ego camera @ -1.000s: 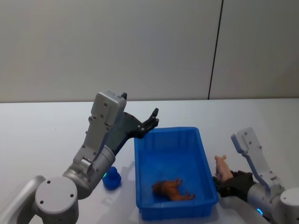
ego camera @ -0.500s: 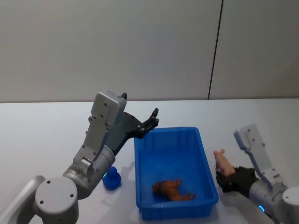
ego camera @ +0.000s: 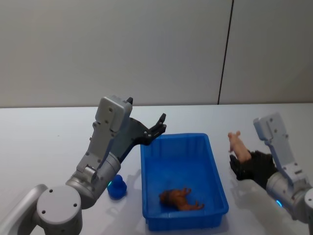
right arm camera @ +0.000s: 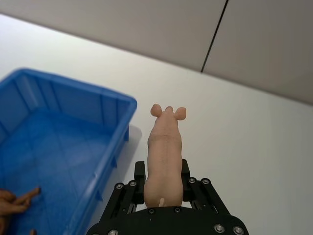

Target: Pick up the two dolls from the table and place them into the box.

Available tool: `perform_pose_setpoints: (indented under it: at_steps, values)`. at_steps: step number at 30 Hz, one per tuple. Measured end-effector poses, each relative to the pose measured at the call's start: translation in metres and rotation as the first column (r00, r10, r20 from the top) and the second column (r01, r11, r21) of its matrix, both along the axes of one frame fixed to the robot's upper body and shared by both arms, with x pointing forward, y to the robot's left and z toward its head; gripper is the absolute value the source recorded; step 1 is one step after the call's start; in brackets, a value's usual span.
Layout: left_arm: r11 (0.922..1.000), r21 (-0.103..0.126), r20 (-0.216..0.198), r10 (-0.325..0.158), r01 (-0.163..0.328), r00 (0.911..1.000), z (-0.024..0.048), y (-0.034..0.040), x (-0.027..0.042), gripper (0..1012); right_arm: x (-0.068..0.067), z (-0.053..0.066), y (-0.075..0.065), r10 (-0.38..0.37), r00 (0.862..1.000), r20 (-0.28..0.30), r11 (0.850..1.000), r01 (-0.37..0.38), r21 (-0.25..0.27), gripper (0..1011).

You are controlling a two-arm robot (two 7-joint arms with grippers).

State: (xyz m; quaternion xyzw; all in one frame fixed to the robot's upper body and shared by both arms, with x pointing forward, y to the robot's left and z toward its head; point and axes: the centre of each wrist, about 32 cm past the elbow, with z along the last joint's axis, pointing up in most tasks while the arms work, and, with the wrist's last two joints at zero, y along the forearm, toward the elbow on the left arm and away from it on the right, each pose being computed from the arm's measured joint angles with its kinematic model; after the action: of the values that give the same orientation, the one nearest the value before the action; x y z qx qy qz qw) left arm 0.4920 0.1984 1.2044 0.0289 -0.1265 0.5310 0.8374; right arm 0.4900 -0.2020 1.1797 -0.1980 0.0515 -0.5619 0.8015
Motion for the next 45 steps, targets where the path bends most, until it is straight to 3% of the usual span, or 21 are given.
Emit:
perform_pose_setpoints:
  at_steps: [9,17,24,30,45]
  values:
    - [1.0000,0.000,0.000,0.000,0.000,1.0000,0.0000,0.0000,0.0000,1001,0.002,0.021,0.003,0.067,0.993,0.098,0.998,-0.069,0.014,381]
    - [1.0000,0.000,0.000,0.000,0.000,1.0000,0.0000,0.0000,0.0000,1001,0.005,0.035,0.010,0.158,0.978,0.135,0.986,-0.163,0.027,381]
    - [1.0000,0.000,0.000,0.000,0.000,1.0000,0.0000,0.0000,0.0000,1001,0.010,0.046,0.017,0.250,0.961,0.120,0.965,-0.257,0.046,381]
    - [1.0000,0.000,0.000,0.000,0.000,1.0000,0.0000,0.0000,0.0000,1001,0.015,0.052,0.025,0.326,0.943,0.071,0.941,-0.330,0.069,383]
    - [1.0000,0.000,0.000,0.000,0.000,1.0000,0.0000,0.0000,0.0000,1001,0.030,0.060,0.045,0.474,0.877,-0.075,0.875,-0.460,0.150,860]
